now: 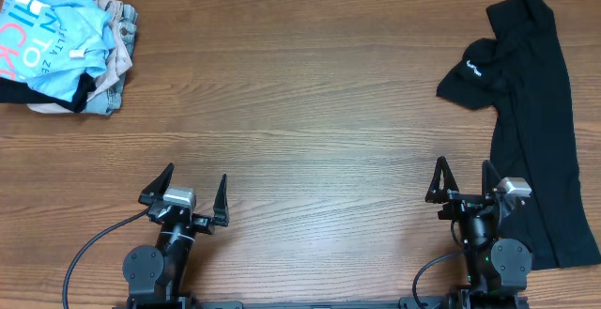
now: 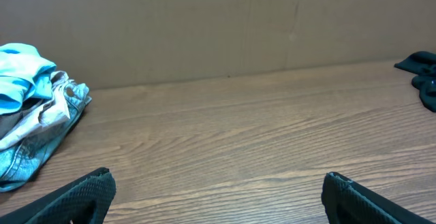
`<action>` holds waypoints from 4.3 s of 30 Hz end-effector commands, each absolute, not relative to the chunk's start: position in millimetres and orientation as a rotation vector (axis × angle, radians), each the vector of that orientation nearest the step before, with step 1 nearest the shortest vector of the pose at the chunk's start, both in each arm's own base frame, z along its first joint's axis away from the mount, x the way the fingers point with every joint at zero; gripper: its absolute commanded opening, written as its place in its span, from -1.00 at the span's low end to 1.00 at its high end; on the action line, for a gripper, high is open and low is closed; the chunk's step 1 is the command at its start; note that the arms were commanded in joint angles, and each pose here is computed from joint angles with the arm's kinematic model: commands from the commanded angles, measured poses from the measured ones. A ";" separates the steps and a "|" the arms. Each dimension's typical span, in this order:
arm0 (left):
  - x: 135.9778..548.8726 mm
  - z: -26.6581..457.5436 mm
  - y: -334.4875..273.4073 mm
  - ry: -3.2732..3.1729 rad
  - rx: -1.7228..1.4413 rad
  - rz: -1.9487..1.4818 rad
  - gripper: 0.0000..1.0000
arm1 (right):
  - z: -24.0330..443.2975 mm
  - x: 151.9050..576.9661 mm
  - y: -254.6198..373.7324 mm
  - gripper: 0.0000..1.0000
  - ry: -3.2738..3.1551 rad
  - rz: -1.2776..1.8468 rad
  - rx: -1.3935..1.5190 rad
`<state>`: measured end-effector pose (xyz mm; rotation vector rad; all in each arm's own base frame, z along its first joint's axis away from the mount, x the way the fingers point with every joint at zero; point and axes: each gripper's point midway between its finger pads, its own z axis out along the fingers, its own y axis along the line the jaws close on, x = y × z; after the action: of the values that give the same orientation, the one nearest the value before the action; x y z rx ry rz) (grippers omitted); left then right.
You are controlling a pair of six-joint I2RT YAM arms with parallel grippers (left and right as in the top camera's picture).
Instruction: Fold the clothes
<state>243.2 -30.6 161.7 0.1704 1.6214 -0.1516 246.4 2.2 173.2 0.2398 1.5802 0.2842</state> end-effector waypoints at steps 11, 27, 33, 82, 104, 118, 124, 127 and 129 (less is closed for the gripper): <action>243.2 162.2 -28.8 1.615 0.165 -0.142 1.00 | 171.3 246.4 2.8 1.00 1.577 0.291 0.239; 243.2 162.2 -28.7 1.615 0.165 -0.142 0.99 | 171.5 246.5 -4.3 1.00 1.570 0.252 0.265; 243.2 162.2 -28.6 1.615 0.164 -0.142 1.00 | 171.2 246.3 -10.8 1.00 1.565 0.223 0.294; 298.8 323.9 -44.4 2.065 0.375 -0.228 0.99 | 339.7 386.8 -12.6 1.00 2.176 0.093 0.199; 365.4 205.6 -54.1 2.437 0.342 -0.465 1.00 | 83.4 486.4 -75.6 0.57 2.614 0.011 0.483; 367.4 198.3 -51.0 2.461 0.333 -0.448 0.99 | -12.9 462.0 -64.4 0.38 2.837 0.033 0.611; 367.5 198.3 -50.8 2.461 0.333 -0.447 1.00 | -33.7 456.4 -56.1 -0.25 2.888 0.053 0.609; 368.0 197.9 -49.3 2.462 0.330 -0.435 1.00 | -29.1 459.9 -36.8 -0.81 2.890 0.175 0.578; 369.9 197.8 -46.5 2.461 0.324 -0.412 0.99 | -21.9 461.7 -19.0 -0.92 2.894 0.273 0.547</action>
<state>363.5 -51.7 191.7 0.3321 2.4762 -0.4464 470.5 -62.6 2.1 0.5899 2.8040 0.0601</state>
